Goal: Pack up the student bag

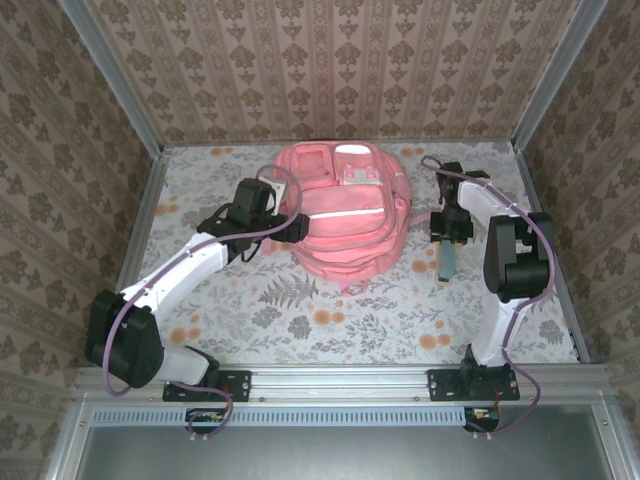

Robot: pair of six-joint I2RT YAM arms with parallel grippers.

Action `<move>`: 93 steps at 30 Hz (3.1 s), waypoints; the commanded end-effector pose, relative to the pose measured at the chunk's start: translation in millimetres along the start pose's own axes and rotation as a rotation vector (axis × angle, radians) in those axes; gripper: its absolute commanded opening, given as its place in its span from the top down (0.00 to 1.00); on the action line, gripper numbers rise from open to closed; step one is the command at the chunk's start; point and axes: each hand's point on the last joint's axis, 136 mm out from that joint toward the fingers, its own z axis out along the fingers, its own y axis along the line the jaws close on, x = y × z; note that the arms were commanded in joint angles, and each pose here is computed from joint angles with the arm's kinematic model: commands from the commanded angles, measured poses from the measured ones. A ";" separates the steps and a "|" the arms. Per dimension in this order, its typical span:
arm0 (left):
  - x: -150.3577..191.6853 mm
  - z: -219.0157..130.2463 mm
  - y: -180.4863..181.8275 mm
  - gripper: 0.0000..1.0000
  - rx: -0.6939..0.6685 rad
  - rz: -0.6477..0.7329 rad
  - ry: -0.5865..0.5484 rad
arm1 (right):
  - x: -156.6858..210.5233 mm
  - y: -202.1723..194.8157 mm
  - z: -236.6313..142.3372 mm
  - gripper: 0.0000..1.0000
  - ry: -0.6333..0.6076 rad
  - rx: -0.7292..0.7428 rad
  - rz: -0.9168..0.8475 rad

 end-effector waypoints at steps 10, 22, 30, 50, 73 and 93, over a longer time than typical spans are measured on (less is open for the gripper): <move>-2.1 -11.2 -2.9 0.00 0.027 0.002 -0.001 | 29.6 3.1 2.7 0.60 0.050 -0.013 0.027; -14.4 -0.8 -49.4 0.01 0.099 0.261 0.055 | 11.3 22.0 -80.3 0.81 -0.271 -0.243 0.122; -1.4 28.4 -109.5 0.11 0.158 0.667 0.187 | 20.3 42.9 -120.8 0.81 -0.386 -0.461 0.148; 0.1 85.0 -116.1 0.40 0.178 0.857 0.380 | 27.2 50.5 -122.7 0.82 -0.410 -0.531 0.149; -19.6 102.3 -100.4 0.55 0.046 1.026 0.240 | 28.9 53.7 -133.5 0.82 -0.451 -0.586 0.176; -86.5 58.3 -132.6 0.98 0.011 1.024 -0.030 | 30.3 59.3 -158.0 0.83 -0.540 -0.710 0.236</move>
